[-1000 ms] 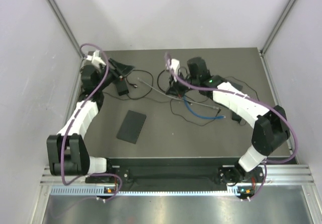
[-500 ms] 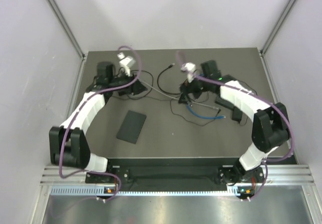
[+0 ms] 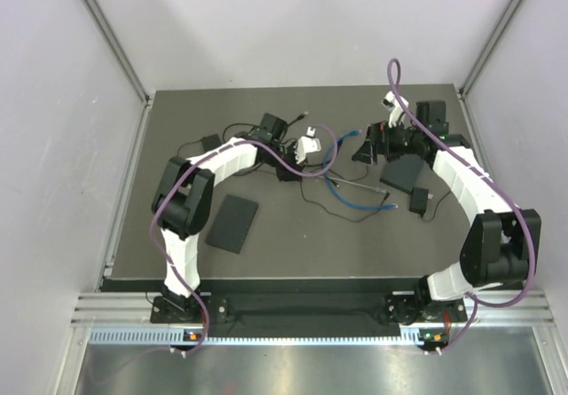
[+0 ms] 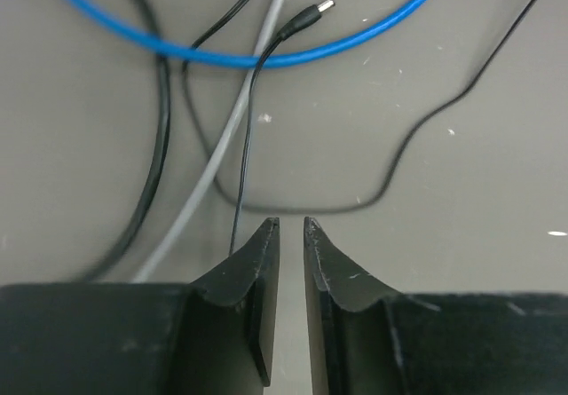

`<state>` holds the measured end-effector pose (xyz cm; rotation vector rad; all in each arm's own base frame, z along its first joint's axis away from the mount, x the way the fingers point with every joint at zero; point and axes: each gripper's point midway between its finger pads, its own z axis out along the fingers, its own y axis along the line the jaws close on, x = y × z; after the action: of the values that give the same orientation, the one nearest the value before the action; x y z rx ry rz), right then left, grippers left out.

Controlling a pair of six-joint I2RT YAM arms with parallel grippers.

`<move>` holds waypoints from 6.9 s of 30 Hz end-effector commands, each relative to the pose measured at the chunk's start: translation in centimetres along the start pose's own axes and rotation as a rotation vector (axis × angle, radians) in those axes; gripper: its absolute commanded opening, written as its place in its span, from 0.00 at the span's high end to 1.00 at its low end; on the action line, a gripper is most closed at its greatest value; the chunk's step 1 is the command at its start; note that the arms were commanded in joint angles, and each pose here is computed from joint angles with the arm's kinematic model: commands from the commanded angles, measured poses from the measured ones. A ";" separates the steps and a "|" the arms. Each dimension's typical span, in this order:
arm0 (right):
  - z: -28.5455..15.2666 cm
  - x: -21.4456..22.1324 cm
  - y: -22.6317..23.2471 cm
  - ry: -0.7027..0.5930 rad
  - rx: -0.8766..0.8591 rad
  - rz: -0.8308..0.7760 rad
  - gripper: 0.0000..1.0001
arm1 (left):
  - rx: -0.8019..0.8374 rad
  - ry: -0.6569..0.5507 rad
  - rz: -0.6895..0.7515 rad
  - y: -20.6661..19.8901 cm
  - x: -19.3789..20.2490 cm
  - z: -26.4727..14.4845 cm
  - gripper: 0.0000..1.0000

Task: Insert the plug into the switch port

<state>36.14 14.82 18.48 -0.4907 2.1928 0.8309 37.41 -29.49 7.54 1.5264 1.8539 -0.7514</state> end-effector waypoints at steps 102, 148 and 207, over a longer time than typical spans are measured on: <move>-1.7 -4.3 -0.7 -0.075 -0.101 0.014 0.00 | 0.041 -0.386 0.035 2.9 -12.7 -3.7 1.00; 4.0 -17.6 13.7 -0.513 -0.475 0.021 0.65 | 0.395 -1.064 -0.975 -1.1 -19.9 -14.8 1.00; 5.5 -14.1 16.7 -0.327 -0.477 -0.058 1.00 | 0.080 -0.745 -0.335 -6.1 -15.1 -17.1 0.47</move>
<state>39.26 31.46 29.11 -0.5353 1.7830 1.3312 31.38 -28.17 31.68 0.7295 1.5346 -1.4404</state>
